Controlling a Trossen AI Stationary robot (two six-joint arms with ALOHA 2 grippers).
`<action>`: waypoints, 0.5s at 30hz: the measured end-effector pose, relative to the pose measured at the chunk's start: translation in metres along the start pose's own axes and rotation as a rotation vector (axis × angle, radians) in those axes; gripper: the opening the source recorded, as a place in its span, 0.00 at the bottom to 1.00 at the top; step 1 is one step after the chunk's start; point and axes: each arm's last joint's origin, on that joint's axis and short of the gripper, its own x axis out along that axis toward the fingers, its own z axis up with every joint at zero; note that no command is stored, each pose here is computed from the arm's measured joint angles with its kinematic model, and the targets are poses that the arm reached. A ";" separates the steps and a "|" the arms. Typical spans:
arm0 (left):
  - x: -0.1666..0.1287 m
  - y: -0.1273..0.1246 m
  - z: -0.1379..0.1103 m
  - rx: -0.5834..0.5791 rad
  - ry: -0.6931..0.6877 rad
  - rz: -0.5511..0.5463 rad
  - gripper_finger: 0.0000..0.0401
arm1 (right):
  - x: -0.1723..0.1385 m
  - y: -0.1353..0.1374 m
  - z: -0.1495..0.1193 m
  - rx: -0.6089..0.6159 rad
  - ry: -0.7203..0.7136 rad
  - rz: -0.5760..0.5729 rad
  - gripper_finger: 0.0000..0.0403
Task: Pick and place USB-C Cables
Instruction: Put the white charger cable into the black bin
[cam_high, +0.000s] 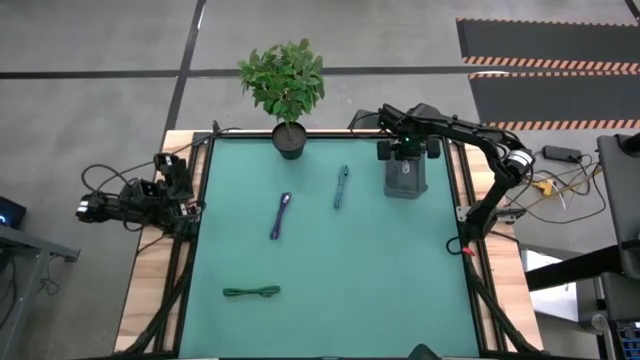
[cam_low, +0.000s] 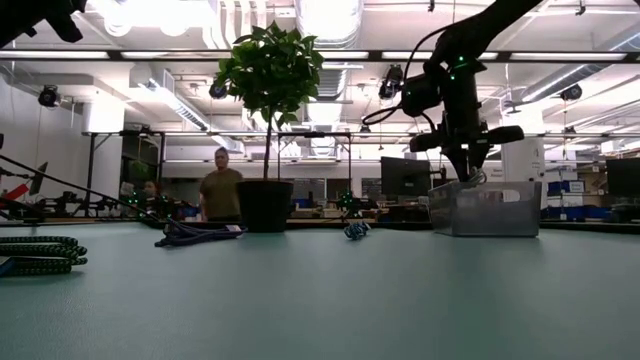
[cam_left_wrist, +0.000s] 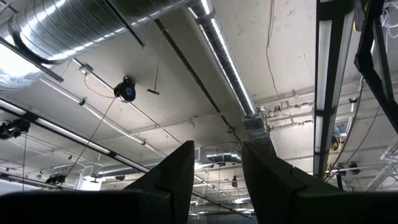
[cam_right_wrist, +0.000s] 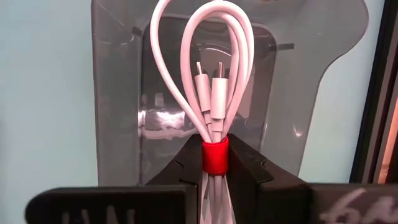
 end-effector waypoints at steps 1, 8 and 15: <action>0.000 0.000 0.000 0.000 0.000 0.000 0.30 | 0.000 0.000 0.000 0.007 0.000 0.000 0.08; 0.000 0.000 0.000 -0.007 -0.002 0.001 0.30 | 0.000 0.001 -0.001 0.040 -0.001 0.000 0.08; 0.000 0.001 0.002 -0.011 -0.015 0.008 0.30 | -0.001 0.007 -0.006 0.049 -0.008 0.011 0.08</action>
